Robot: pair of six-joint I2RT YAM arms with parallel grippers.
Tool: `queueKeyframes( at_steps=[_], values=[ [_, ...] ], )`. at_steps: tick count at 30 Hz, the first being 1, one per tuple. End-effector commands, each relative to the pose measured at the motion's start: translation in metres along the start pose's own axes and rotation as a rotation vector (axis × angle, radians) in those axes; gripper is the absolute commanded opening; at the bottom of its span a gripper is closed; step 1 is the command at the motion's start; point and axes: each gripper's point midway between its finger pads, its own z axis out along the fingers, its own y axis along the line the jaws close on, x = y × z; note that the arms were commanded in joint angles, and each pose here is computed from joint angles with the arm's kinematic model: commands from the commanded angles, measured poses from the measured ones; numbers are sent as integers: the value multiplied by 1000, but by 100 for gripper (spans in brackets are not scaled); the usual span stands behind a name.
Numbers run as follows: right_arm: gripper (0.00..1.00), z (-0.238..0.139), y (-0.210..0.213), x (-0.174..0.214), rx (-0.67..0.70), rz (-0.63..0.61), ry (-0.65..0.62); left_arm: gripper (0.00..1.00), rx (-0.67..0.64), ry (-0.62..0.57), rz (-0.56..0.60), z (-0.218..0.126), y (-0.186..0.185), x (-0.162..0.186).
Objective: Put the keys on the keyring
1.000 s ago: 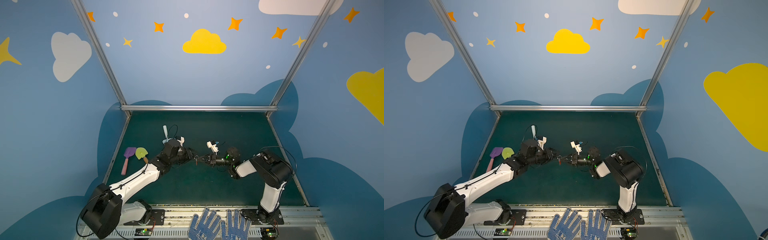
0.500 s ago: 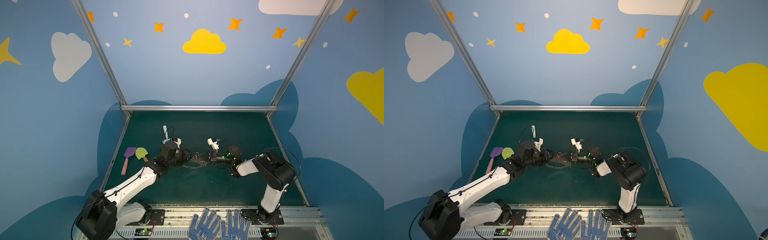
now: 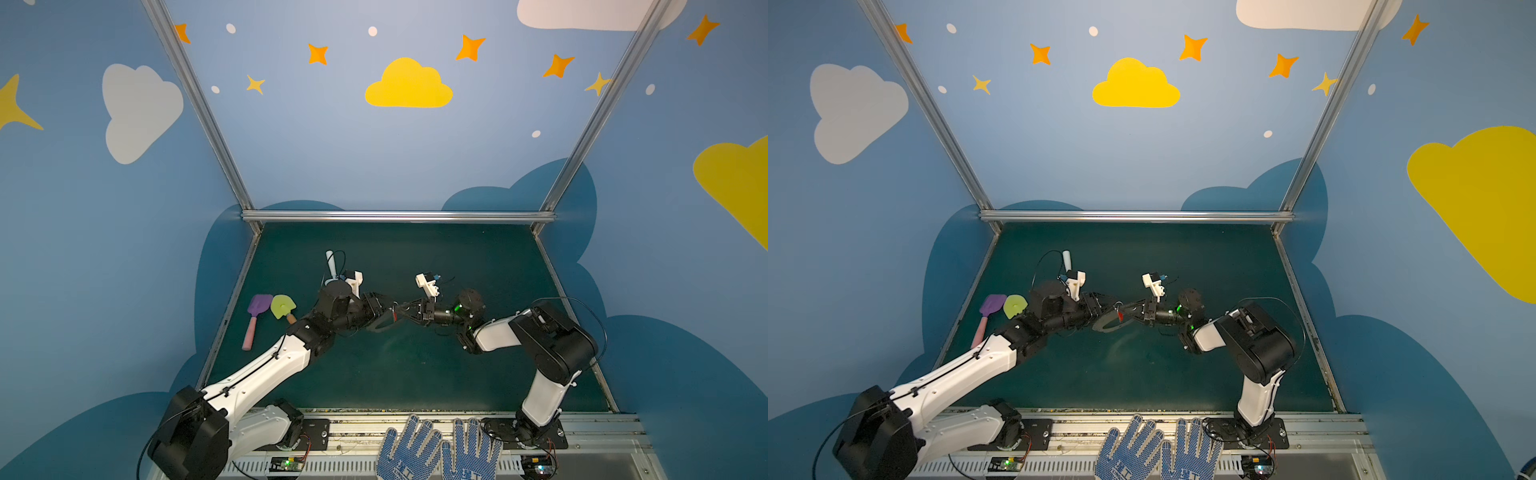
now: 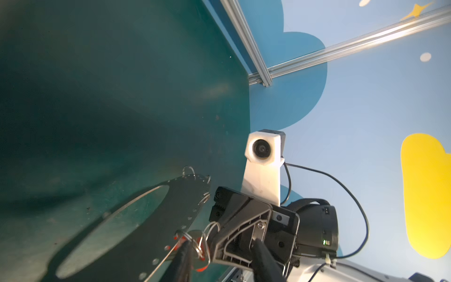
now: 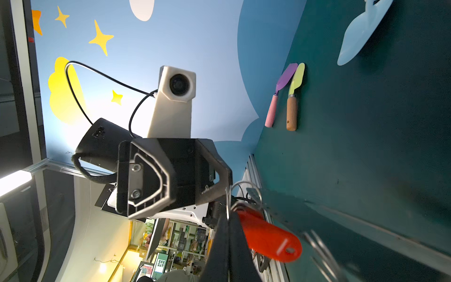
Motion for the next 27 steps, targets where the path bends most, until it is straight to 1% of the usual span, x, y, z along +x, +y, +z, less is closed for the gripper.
queueKeyframes(
  at_steps=[1, 7, 13, 17, 19, 21, 23, 27],
  values=[
    [0, 1, 31, -11, -65, -88, -23, 45, -27, -19, 23, -5, -1, -5],
    [0, 1, 31, -12, -65, -86, -24, 47, -58, -8, -7, -1, 9, -3],
    [0, 1, 28, -11, -61, -75, -17, 49, -94, -64, 31, -14, 12, -11],
    [0, 1, 28, -9, -64, -78, -2, 54, -134, -87, 62, -23, 17, -19],
    [0, 1, 28, -8, -67, -80, 9, 56, -113, -71, 73, -22, 15, -21],
    [0, 2, 28, -9, -73, -83, 28, 55, -65, -40, 92, -19, 7, -21],
    [0, 2, 28, -10, -73, -82, 34, 55, -59, -14, 128, -18, 1, -21],
    [0, 5, 27, -10, -83, -76, 78, 47, -49, 60, 202, -16, -13, -18]
  ],
)
